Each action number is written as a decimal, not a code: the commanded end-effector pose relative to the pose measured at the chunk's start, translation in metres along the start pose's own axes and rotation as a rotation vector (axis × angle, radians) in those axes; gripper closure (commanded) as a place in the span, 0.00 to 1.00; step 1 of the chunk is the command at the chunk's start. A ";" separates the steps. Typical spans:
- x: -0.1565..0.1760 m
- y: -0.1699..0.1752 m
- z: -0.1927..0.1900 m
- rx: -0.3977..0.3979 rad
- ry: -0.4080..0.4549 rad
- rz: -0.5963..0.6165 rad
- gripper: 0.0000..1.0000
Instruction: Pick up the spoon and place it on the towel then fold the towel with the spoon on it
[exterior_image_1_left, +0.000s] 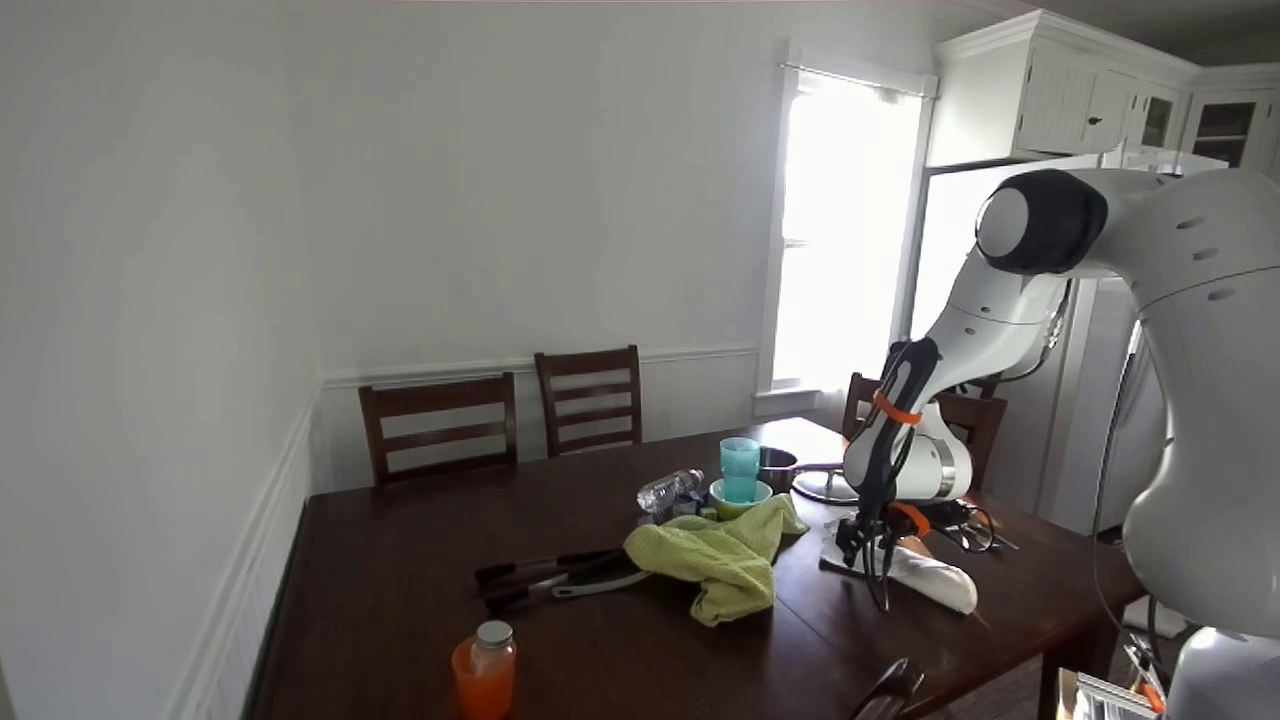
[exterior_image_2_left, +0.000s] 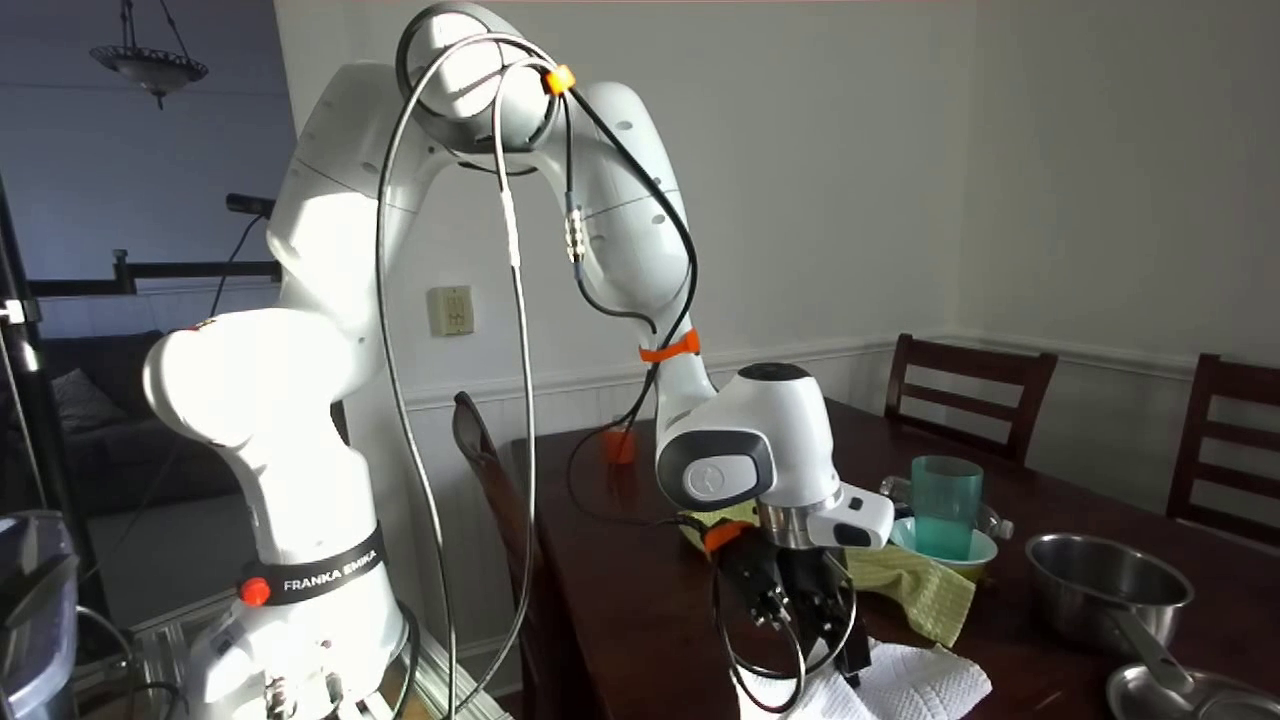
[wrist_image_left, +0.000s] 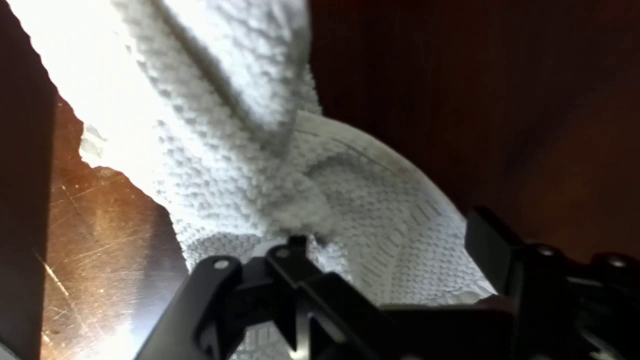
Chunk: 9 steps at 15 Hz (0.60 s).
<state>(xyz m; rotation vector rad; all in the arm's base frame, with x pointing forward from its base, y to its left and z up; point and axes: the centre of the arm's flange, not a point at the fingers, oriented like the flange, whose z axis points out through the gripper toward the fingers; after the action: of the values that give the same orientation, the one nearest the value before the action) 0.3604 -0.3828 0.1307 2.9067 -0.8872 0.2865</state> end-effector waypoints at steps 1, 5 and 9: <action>-0.006 0.006 -0.021 0.051 -0.050 0.075 0.00; -0.005 0.002 -0.019 0.036 -0.106 0.185 0.00; -0.003 -0.008 -0.010 -0.006 -0.139 0.298 0.00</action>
<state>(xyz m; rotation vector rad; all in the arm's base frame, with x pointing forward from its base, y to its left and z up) 0.3546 -0.3807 0.1396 2.8760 -1.2092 0.1517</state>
